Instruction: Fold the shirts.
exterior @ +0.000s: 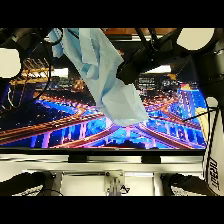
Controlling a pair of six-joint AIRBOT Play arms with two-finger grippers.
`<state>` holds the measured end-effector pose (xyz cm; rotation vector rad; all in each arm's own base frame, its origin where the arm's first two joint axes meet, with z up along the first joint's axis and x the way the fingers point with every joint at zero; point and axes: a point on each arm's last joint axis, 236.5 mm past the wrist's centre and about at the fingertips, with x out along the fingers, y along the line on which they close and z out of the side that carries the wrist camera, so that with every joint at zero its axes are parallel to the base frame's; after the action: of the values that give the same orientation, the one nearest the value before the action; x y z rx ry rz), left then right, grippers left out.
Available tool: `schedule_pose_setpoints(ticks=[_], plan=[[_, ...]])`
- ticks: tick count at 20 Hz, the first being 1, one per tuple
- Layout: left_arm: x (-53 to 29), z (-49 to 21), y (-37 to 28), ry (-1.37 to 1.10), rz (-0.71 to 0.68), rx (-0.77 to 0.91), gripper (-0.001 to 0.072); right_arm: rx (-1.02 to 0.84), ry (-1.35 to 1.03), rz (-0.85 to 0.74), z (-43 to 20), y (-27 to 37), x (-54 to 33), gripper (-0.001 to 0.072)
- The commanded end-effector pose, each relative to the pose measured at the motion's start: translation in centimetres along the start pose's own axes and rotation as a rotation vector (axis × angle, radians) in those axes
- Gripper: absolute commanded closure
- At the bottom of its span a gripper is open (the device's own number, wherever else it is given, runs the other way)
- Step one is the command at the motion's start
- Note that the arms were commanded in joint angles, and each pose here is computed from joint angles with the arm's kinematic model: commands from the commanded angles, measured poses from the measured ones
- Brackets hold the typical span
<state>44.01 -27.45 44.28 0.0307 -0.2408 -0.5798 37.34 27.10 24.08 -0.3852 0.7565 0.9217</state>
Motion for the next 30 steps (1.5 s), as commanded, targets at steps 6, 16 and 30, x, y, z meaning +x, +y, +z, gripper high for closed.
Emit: schedule_pose_setpoints(ticks=[6, 16, 30], plan=[[-0.6, 1.1, 0.1, -0.017, 0.002, -0.027, 0.0650, -0.011, 0.012, -0.033, -0.1, -1.9, 2.4, 0.0651], [-0.7, -0.4, 1.5, 0.041, 0.018, -0.019, 0.0473, -0.089, -0.093, -0.104, 2.3, -2.3, -0.3, 0.0658], [-3.2, 3.1, 0.5, 0.008, -0.007, -0.009, 0.0156, 0.249, -0.141, -0.447, -1.2, -15.2, -6.9, 0.0658]])
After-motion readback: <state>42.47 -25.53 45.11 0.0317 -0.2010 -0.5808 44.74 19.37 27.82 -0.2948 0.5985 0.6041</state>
